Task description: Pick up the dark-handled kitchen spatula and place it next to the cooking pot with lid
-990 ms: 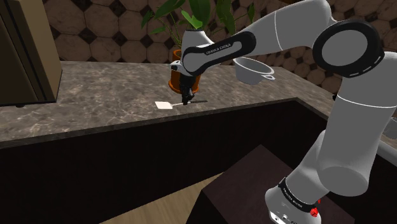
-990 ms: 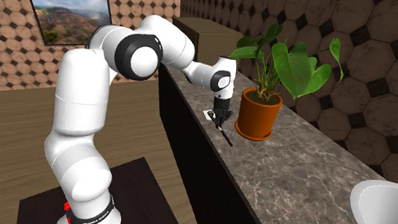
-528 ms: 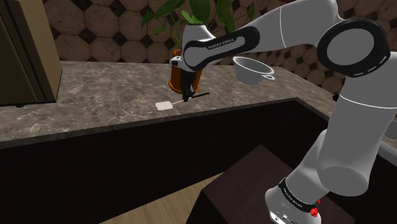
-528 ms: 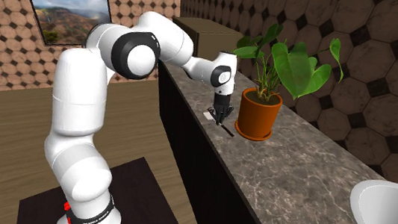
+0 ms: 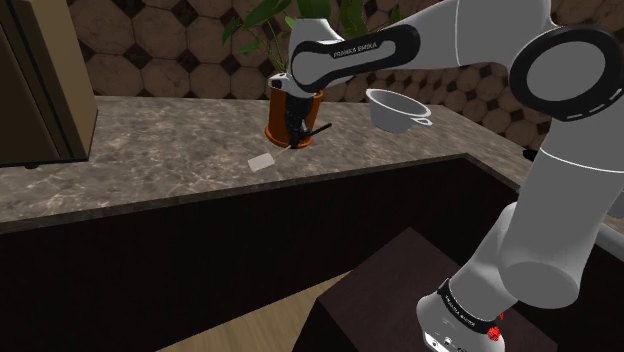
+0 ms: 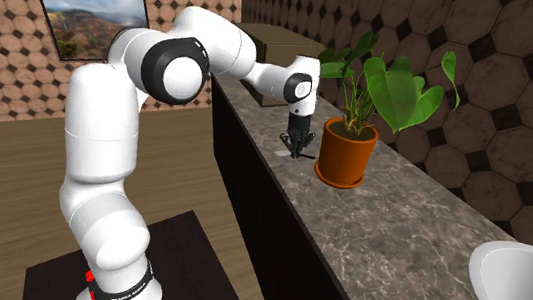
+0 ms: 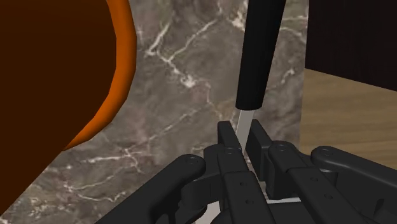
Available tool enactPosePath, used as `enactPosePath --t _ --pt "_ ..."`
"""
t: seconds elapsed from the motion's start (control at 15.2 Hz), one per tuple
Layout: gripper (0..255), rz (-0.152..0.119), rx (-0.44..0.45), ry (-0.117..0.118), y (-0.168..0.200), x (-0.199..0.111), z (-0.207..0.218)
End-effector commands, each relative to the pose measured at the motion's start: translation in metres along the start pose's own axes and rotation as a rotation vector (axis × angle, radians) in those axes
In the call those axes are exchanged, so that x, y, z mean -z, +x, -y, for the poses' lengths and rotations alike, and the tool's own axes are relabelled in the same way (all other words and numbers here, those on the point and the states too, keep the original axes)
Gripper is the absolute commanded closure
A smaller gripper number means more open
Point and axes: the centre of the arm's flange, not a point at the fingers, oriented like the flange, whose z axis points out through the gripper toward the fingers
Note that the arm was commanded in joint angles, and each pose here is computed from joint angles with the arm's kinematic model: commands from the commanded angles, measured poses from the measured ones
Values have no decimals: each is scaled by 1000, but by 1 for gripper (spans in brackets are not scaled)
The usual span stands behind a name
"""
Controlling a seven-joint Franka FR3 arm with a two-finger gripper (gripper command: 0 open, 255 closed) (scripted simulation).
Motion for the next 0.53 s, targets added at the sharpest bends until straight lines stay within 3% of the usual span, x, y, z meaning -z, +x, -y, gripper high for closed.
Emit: enactPosePath --t 0.0,0.46 --pt "255 0 0 0 -2 11 0" --pt "255 0 0 0 -4 48 0"
